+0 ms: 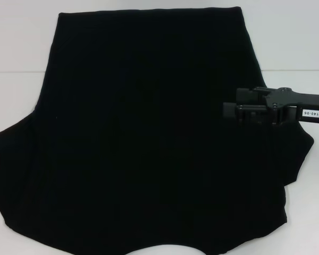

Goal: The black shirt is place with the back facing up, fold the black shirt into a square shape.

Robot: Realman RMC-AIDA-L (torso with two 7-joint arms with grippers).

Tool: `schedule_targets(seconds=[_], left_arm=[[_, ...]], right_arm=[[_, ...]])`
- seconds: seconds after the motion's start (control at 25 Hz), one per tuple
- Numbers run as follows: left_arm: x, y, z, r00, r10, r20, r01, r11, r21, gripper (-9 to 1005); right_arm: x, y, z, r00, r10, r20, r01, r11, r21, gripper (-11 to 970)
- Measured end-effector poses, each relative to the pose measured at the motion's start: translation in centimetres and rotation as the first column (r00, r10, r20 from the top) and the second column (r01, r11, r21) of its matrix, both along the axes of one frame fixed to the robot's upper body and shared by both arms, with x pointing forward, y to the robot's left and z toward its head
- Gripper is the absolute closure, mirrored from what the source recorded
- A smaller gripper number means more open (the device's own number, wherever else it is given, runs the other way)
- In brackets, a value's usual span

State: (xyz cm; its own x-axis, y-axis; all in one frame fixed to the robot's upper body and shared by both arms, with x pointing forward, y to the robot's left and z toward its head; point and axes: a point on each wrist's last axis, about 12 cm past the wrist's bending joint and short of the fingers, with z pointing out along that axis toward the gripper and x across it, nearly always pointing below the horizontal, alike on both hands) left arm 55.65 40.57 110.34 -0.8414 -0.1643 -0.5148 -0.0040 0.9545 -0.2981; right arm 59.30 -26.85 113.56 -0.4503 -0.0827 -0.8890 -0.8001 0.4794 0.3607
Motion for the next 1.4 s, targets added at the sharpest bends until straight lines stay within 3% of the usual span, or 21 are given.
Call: schedule_targets(seconds=[1.4], left_arm=[[-3.1, 3.0, -0.5, 0.986, 0.164, 0.010, -0.163, 0.986, -0.038, 996]], right_arm=[[0.0, 0.5, -0.4, 1.000, -0.012, -0.003, 0.012, 1.000, 0.001, 77]])
